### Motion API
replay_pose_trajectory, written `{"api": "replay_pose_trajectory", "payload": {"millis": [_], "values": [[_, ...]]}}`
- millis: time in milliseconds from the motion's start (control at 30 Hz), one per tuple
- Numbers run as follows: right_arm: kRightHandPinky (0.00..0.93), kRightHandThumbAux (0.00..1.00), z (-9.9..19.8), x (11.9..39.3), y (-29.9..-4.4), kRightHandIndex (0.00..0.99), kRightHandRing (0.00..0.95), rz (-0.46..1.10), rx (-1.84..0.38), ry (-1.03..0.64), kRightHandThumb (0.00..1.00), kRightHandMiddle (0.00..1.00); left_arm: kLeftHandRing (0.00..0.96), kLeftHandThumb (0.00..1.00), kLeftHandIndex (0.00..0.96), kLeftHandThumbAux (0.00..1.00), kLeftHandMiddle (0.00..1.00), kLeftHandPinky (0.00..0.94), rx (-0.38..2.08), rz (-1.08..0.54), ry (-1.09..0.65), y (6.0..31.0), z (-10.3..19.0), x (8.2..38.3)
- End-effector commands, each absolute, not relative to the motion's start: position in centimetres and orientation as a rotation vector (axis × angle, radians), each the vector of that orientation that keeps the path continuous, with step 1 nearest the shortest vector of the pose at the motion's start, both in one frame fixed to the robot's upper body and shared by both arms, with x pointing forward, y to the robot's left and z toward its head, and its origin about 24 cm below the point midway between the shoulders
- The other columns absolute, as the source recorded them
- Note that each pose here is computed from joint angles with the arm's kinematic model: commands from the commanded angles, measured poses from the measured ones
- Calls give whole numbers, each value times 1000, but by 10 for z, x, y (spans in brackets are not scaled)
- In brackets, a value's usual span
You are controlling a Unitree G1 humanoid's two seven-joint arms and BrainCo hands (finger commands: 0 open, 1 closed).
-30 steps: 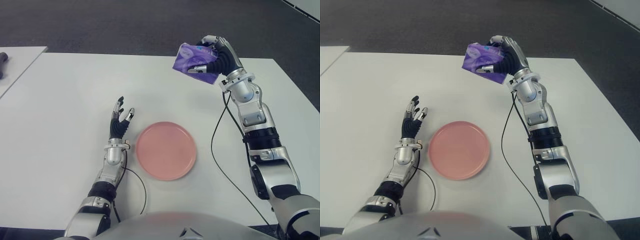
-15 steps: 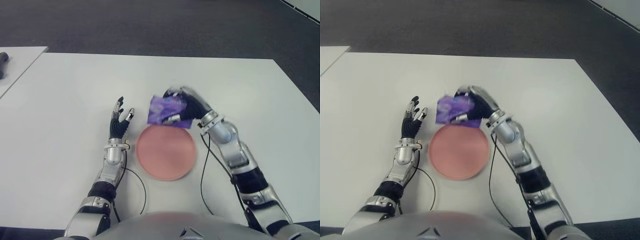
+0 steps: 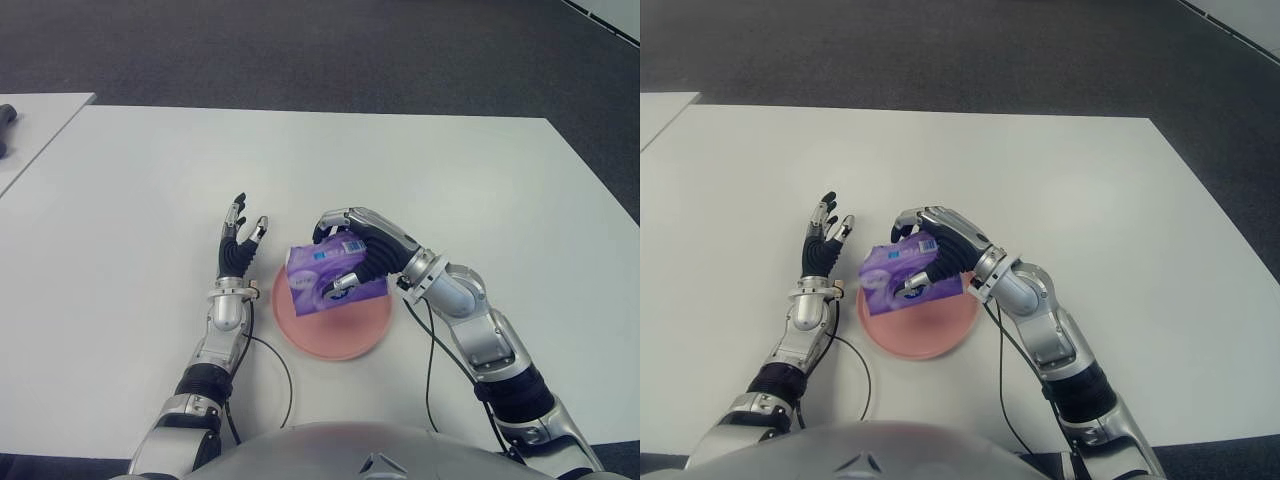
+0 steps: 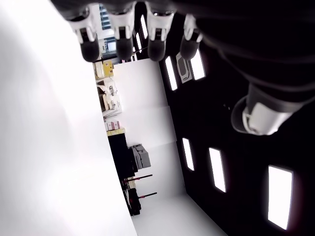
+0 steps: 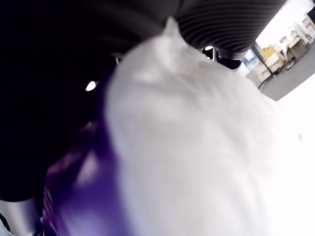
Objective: Put the tissue paper into the plate.
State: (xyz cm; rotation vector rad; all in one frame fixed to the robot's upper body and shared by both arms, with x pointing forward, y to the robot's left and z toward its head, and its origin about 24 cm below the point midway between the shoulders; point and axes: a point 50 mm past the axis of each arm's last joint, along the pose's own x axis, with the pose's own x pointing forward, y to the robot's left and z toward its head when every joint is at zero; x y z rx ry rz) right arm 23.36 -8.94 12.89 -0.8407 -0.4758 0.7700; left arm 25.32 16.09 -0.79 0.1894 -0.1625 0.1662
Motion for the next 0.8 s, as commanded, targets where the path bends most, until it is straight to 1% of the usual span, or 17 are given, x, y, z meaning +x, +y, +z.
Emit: {"api": "replay_pose_trajectory", "payload": {"millis": [33,533,800], "values": [[823,681,126,230,-87,392,815,831,-838,-471,853,533,0,0,0,450,0,0,194,160,-142,159,-12,250],[831,678,122,229,-84,397,825,844,-928,-500,857,532,0,0,0,436,0,0,197,163,-146,160,-12,250],[792,678,118,230,-83,398,812,846,-941,-496,857,525,0,0,0,442,0,0,194,163,-142,160,-13,251]]}}
